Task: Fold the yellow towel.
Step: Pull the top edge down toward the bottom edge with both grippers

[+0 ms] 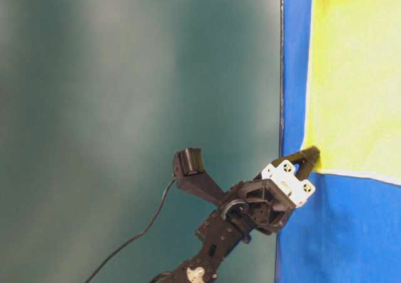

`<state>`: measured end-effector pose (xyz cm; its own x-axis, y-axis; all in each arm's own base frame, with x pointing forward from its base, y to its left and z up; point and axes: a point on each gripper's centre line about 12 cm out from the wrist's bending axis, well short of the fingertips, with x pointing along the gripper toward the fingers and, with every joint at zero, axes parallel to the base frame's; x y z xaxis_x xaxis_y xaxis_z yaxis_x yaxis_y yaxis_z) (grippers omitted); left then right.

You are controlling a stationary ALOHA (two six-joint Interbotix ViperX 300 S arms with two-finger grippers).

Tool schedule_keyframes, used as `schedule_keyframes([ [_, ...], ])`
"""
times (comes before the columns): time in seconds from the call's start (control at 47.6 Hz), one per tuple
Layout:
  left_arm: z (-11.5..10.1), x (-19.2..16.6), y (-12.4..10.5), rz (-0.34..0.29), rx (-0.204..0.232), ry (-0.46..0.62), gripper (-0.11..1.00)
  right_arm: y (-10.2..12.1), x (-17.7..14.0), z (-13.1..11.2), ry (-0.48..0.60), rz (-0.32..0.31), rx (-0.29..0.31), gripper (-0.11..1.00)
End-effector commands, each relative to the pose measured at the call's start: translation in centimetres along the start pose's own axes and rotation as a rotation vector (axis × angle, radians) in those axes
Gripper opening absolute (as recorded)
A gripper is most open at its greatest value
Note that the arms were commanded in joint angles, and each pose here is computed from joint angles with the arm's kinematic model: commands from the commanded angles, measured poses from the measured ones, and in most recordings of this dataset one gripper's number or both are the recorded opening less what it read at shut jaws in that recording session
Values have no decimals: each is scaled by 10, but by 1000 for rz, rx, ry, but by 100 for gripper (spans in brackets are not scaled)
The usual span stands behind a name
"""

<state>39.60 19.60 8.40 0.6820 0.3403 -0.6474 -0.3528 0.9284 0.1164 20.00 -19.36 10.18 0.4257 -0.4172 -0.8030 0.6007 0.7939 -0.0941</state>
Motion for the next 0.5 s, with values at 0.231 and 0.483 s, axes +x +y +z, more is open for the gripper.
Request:
schedule_keyframes([
  [0.231,44,-33,13,26,2,-100,1,-7,-37,26,-117,-31,2,0],
  [0.483,43,-35,7,15,3,-95,1,-5,-42,21,-89,-29,12,0],
])
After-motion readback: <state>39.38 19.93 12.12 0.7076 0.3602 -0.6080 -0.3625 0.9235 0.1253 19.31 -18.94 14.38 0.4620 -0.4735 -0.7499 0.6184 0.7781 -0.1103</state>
